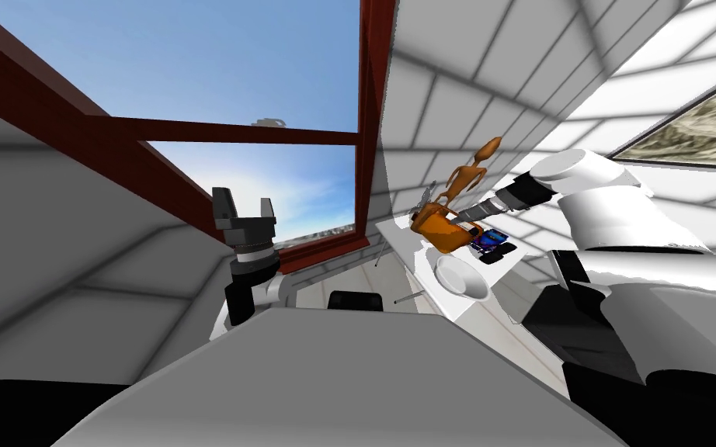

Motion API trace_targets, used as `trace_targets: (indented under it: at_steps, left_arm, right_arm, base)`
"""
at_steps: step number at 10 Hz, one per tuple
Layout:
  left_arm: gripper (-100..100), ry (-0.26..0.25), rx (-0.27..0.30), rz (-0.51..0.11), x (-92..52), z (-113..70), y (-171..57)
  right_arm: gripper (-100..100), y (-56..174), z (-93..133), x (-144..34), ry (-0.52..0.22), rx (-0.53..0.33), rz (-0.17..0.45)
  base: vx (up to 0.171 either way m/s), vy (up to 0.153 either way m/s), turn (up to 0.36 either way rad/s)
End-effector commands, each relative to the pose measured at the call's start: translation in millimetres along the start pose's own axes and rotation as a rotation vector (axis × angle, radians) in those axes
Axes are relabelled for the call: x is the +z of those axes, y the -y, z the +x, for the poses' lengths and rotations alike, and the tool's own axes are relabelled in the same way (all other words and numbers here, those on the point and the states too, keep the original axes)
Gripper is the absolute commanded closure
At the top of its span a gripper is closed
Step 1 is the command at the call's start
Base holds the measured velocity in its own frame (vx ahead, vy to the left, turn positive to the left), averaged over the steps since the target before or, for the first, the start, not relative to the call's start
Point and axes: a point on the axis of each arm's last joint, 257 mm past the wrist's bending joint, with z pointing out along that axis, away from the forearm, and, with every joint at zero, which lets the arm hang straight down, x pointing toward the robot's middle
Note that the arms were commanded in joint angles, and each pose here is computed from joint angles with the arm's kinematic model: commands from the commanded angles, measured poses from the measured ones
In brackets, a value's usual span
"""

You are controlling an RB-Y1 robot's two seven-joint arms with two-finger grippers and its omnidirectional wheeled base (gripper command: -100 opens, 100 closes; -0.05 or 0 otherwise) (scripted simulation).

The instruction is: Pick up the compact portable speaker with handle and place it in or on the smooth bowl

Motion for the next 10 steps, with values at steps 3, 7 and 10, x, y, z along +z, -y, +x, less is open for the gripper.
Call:
trace_targets:
  at_steps: [3,7,10]
  left_arm:
    - [0,0.0,0.0,0.0,0.0,0.0,0]
    - [0,0.0,0.0,0.0,0.0,0.0,0]
    - [0,0.0,0.0,0.0,0.0,0.0,0]
  right_arm:
    - [100,10,-8,-37.8,0.038,-0.088,0.051]
    - [100,16,-9,-71.2,0.055,-0.157,0.084]
    - [100,17,-7,-81.1,0.053,-0.177,0.088]
  base:
    - [-0.036,0.009,-0.087]
    - [-0.025,0.017,-0.068]
    - [-0.015,0.01,-0.017]
